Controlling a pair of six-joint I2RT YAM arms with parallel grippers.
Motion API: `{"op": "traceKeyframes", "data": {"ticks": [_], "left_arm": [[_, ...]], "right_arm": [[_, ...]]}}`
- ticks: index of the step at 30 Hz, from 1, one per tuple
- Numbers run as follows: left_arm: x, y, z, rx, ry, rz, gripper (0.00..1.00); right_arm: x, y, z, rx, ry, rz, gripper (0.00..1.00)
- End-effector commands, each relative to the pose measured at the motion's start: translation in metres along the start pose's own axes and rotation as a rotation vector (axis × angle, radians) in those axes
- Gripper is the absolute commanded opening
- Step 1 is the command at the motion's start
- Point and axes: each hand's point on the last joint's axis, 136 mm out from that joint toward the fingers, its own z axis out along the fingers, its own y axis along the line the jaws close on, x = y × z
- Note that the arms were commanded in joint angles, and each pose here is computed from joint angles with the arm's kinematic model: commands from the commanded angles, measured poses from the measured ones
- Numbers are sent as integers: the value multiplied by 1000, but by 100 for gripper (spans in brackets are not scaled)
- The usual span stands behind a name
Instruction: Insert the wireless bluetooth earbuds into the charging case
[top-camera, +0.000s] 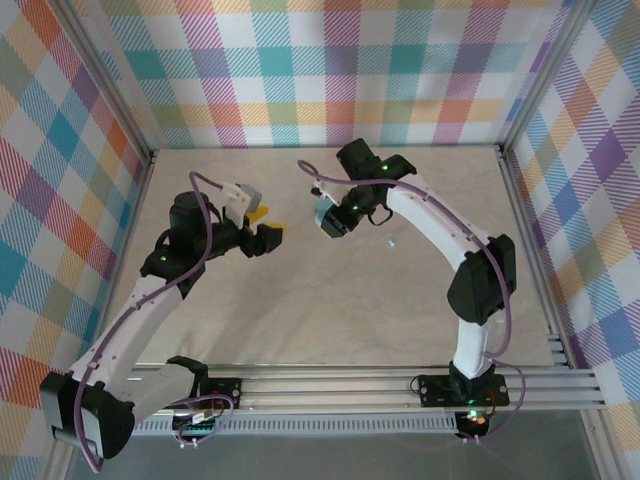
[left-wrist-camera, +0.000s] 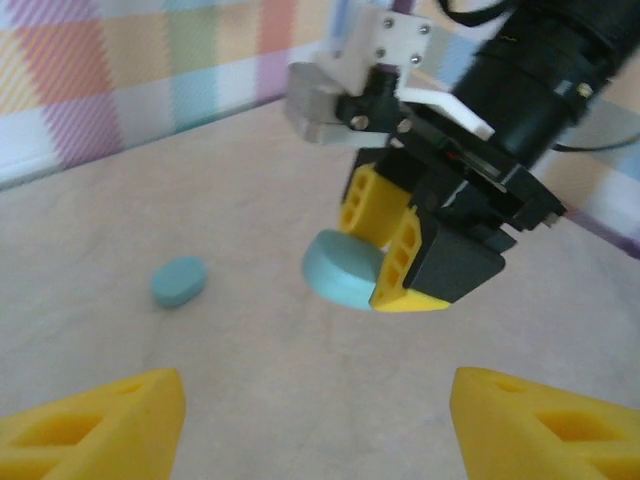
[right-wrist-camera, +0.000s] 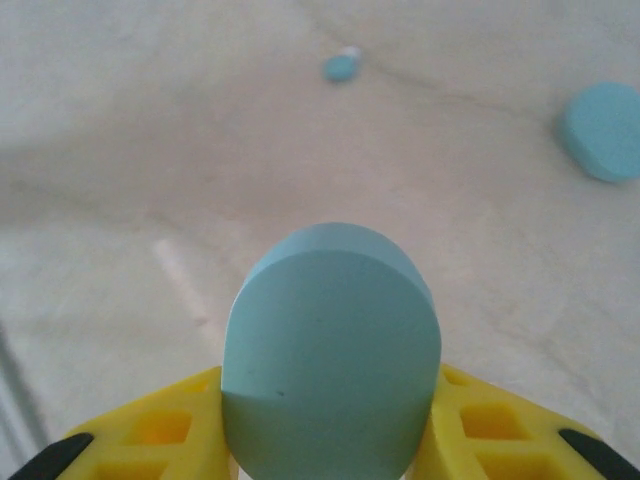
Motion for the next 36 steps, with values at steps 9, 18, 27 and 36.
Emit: {"op": "traceKeyframes", "data": {"ticks": [9,18,27,36], "left_arm": [[0,-78,-32,408,-14,231,70],[-4,-96,-30,511,-60,274,70],[-3,-106,-14,525,-40,320,72],[-8,-112,-5,545,-56,343,69]], "right_arm": [[4,97,-58,-106,-43,-422,8],[5,129,-83,-136,-125,-565,7],[9,140,-87,-144,-115,-610,6],[4,146,-89,-150,-130,-630,6]]}}
